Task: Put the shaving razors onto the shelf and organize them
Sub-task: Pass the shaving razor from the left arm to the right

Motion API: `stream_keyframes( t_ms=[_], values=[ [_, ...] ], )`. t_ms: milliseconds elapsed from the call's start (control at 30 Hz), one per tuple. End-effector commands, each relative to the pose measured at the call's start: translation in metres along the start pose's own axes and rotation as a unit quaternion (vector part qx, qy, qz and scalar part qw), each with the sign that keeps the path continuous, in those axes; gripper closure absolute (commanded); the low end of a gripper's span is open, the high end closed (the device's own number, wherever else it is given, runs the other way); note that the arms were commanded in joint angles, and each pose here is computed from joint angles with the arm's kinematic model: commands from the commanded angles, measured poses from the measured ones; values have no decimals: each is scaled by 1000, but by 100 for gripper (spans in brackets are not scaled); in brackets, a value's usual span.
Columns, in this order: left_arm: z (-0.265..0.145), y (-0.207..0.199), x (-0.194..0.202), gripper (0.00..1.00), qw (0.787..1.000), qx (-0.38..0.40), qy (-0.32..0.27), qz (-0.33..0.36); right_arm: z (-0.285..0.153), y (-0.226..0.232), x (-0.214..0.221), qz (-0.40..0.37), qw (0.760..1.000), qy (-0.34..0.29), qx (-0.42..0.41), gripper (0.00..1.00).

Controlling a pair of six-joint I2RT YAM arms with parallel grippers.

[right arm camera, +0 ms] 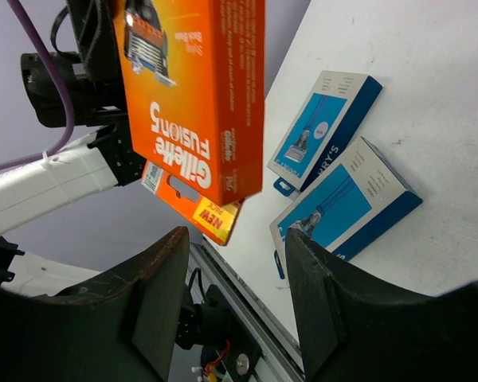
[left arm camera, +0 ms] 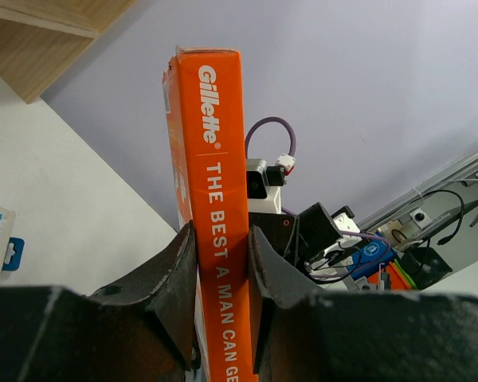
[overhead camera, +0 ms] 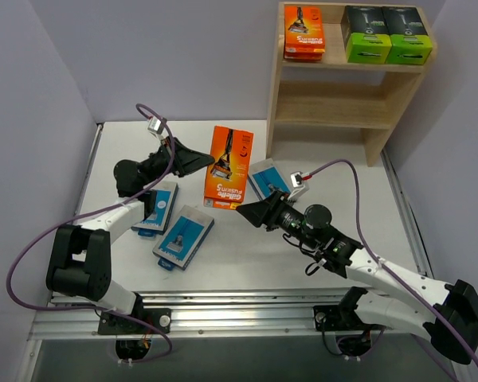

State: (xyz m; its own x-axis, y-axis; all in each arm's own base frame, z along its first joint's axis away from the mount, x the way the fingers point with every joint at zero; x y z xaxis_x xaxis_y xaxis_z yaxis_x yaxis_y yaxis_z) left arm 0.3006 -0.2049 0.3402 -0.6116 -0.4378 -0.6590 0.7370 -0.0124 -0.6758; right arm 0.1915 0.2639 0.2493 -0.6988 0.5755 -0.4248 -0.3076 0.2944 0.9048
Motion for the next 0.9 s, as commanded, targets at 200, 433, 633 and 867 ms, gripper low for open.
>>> stream_keyframes(
  t_ms=[200, 433, 633, 867],
  values=[
    [-4, -29, -4, 98, 996, 60, -26, 62, 12, 44, -15, -12, 997, -19, -80, 53],
    [-5, -34, -6, 98, 996, 64, -36, 50, 12, 47, -17, -10, 996, -22, -85, 53],
    [-8, -35, -5, 98, 996, 67, -45, 34, 11, 49, -19, -9, 996, -28, -86, 55],
    [-6, -33, 3, 98, 997, 66, -41, 28, 12, 53, -21, -4, 995, -32, -93, 57]
  ],
)
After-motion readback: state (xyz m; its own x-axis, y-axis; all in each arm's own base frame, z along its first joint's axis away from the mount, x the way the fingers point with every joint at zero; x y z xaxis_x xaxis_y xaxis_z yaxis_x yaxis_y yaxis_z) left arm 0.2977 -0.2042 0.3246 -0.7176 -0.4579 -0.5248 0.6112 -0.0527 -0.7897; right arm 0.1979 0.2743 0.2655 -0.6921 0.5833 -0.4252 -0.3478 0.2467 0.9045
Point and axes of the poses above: each gripper's point midway between its finger pads, its own z axis out along the fingers, its own y axis along the line the jaws close on, x = y × z, the point moved 4 cm from there along -z, back along the fingers, and after that the axes turned 11 degrees about z, right-handed, at the moved point
